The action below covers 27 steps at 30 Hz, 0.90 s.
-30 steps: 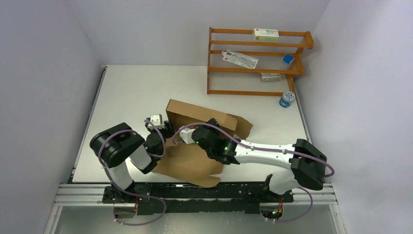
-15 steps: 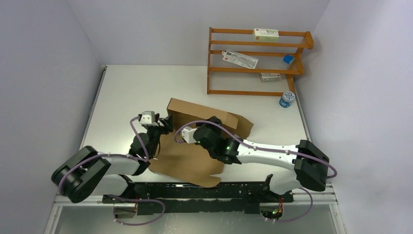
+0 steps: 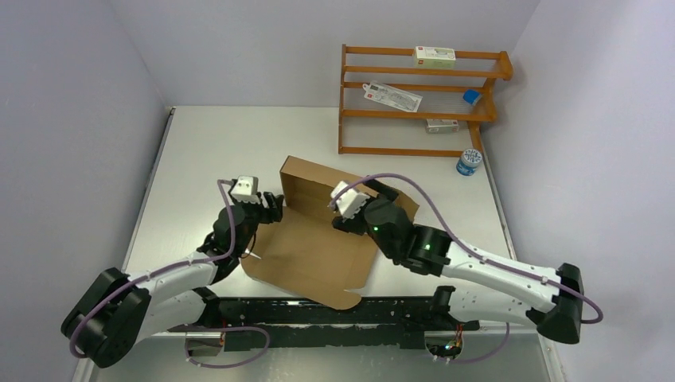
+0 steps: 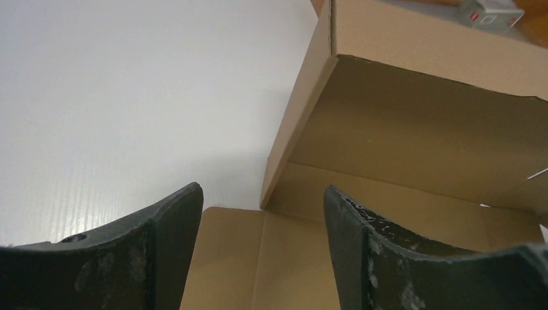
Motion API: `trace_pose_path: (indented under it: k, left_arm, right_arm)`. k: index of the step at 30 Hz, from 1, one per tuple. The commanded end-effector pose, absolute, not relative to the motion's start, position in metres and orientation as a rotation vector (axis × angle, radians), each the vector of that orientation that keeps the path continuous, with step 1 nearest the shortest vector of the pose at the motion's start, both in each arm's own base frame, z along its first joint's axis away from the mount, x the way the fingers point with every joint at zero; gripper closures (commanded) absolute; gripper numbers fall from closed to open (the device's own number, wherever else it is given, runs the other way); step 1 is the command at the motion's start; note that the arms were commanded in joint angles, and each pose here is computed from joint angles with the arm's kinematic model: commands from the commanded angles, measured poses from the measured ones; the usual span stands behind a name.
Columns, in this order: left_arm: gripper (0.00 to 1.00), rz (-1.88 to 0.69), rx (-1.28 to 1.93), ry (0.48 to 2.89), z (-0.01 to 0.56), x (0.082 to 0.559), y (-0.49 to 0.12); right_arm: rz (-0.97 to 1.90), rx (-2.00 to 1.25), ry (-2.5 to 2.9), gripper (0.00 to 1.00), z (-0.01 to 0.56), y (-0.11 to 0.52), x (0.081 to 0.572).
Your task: Fold the paper box
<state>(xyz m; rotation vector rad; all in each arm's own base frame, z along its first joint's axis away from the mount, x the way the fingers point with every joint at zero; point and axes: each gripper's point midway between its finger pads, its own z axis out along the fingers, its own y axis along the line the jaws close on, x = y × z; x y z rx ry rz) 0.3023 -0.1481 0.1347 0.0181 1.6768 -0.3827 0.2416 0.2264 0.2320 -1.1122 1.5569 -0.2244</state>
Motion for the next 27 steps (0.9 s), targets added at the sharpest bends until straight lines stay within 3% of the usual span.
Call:
trace_pose_path:
  k: [1, 8, 18, 24, 27]
  left_arm:
    - [0.27, -0.414, 0.066, 1.731, 0.135, 0.313, -0.161]
    - [0.26, -0.478, 0.062, 1.733, 0.136, 0.331, -0.161]
    - [0.28, -0.511, 0.139, 1.708, 0.134, 0.345, -0.174]
    - [0.37, -0.538, 0.171, 1.68, 0.131, 0.354, -0.183]
    - [0.48, -0.57, 0.186, 1.662, 0.131, 0.356, -0.19]
  right_arm:
    - [-0.144, -0.886, 1.643, 0.1, 0.242, 0.204, 0.243]
    - [-0.258, -0.525, 1.893, 0.13, 0.228, 0.122, 0.272]
    - [-0.218, -0.507, 1.972, 0.13, 0.19, 0.121, 0.285]
    - [-0.118, -0.466, 1.958, 0.13, 0.177, 0.138, 0.293]
    - [-0.052, -0.432, 1.936, 0.12, 0.172, 0.149, 0.299]
